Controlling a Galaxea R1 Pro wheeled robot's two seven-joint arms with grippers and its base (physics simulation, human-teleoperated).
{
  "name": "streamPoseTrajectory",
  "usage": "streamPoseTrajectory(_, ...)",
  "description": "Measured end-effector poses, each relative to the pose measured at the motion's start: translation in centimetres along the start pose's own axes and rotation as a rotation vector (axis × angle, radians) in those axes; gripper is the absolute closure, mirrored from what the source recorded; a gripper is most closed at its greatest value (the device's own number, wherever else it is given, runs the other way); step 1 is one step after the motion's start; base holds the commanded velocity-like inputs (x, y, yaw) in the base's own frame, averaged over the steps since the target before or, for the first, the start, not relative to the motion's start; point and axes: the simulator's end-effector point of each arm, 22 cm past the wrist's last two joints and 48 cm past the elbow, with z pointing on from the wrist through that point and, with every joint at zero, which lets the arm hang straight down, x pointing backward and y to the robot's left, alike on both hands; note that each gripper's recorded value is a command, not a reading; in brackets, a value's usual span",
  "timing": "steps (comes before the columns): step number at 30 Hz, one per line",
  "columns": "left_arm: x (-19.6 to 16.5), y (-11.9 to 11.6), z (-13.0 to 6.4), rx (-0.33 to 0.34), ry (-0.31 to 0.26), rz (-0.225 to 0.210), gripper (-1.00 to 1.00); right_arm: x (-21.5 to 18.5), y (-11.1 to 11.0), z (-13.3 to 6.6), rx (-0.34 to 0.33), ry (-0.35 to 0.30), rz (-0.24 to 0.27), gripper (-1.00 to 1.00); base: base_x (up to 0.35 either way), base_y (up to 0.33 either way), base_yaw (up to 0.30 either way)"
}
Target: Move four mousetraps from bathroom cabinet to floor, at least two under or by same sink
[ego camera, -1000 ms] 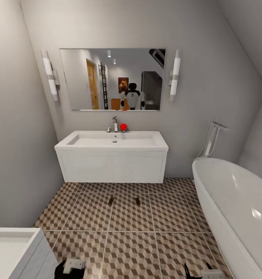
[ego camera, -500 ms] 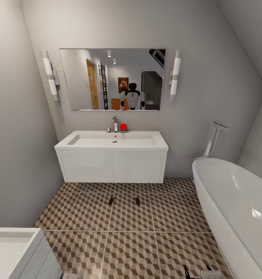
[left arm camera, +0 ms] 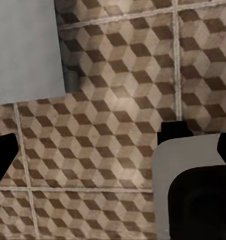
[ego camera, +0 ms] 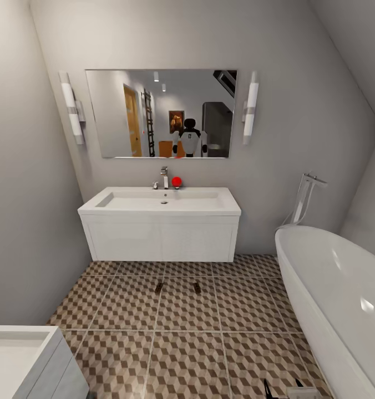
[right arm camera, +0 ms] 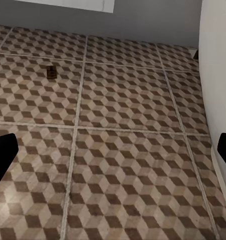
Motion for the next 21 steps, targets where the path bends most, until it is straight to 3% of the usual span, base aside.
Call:
streamPoseTrajectory(6,4.6,-3.1,-0.8,0.046,0.058,0.006,-1.00,0.0,0.0,0.0,0.000,0.001,0.000,-1.00,0.000,0.000,0.000)
streamPoseTrajectory(14,5.1,-5.6,-1.2,0.073,0.065,-0.016,-1.00,0.0,0.0,0.0,0.000,0.000,0.000,-1.00,0.000,0.000,0.000)
streamPoseTrajectory(19,4.6,-5.6,-1.2,0.053,0.063,-0.151,-1.00,0.0,0.0,0.0,0.000,0.000,0.000,-1.00,0.000,0.000,0.000)
streamPoseTrajectory(21,4.0,-5.7,-1.1,0.052,0.052,-0.175,-1.00,0.0,0.0,0.0,0.000,0.001,0.000,-1.00,0.000,0.000,0.000)
